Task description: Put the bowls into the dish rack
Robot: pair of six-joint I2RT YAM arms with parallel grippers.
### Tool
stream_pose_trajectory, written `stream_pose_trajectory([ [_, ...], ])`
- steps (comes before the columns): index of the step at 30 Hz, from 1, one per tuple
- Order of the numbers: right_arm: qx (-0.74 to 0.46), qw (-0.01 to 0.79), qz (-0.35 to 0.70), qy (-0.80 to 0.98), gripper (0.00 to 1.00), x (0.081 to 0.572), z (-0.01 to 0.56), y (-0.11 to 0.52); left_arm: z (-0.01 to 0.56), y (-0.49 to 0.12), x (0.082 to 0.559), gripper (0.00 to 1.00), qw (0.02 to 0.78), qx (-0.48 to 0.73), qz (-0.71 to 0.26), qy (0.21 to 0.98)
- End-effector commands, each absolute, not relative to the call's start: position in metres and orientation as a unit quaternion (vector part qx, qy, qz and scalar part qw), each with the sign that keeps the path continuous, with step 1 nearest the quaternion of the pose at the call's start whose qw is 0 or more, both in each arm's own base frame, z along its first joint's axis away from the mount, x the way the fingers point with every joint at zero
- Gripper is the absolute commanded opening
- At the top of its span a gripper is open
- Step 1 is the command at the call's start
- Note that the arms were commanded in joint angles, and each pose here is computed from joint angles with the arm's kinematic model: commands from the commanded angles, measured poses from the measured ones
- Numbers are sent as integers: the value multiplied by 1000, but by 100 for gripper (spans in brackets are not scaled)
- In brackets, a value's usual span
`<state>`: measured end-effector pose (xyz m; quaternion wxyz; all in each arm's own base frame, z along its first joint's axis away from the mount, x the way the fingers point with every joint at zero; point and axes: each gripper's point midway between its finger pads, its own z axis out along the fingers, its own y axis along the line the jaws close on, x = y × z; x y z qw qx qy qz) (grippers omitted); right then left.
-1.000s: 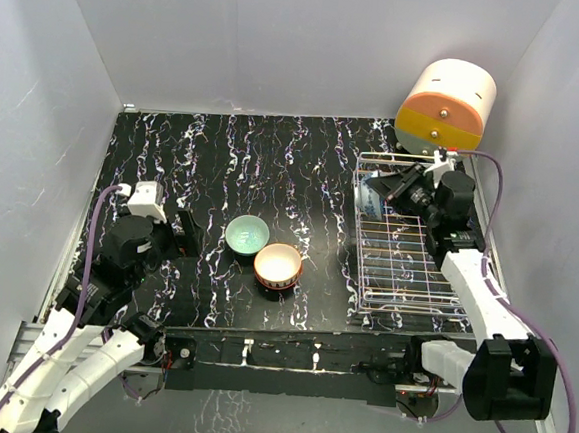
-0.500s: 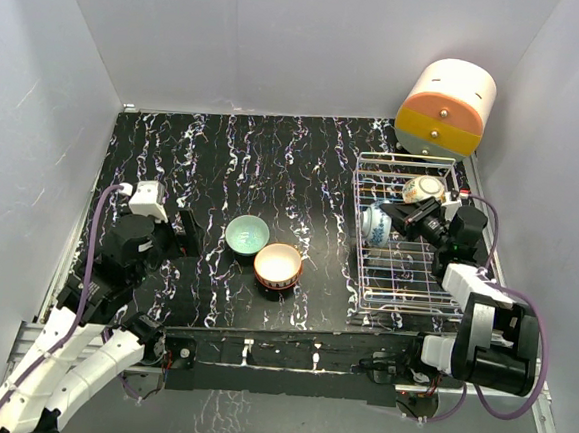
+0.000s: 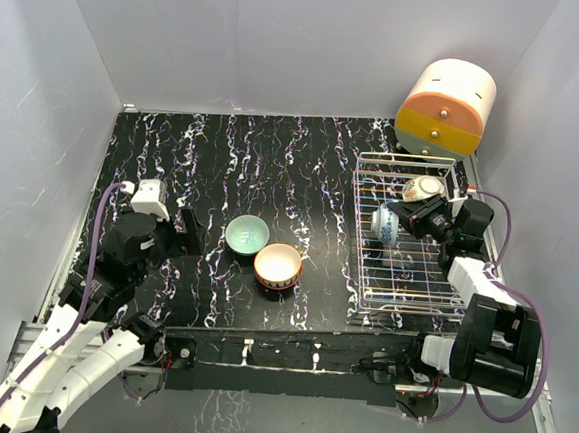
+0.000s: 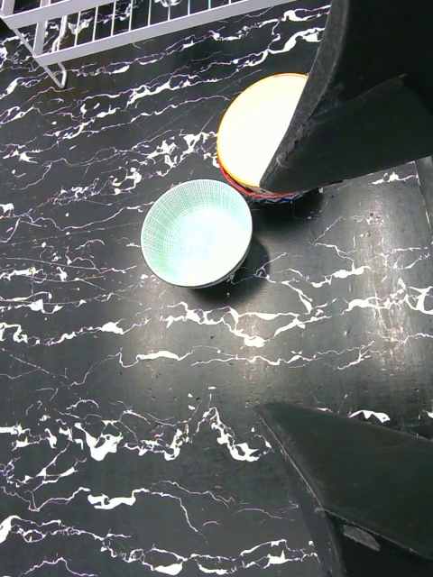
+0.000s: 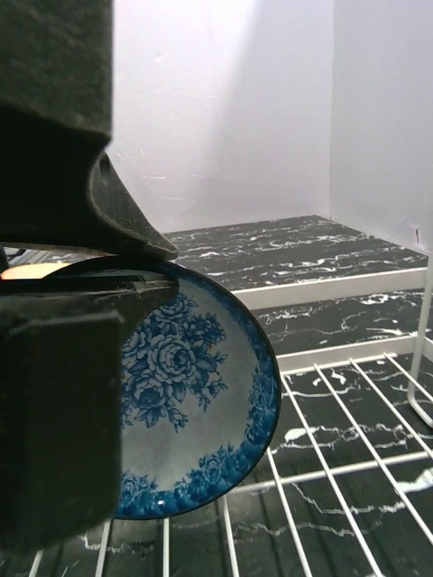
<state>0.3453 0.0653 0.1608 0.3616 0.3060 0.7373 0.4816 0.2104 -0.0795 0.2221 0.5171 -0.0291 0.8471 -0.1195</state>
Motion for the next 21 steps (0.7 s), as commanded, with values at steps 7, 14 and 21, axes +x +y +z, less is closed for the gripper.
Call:
stream_pose_trajectory([
  [7, 314, 328, 449, 770, 12, 339, 118, 51, 239, -83, 212, 97, 530, -29, -133, 837],
  [14, 294, 344, 524, 721, 8, 341, 160, 63, 238, -85, 214, 97, 526, -27, -133, 840],
  [21, 309, 333, 569, 686, 8, 341, 178, 68, 238, -89, 217, 97, 527, -29, -142, 838],
])
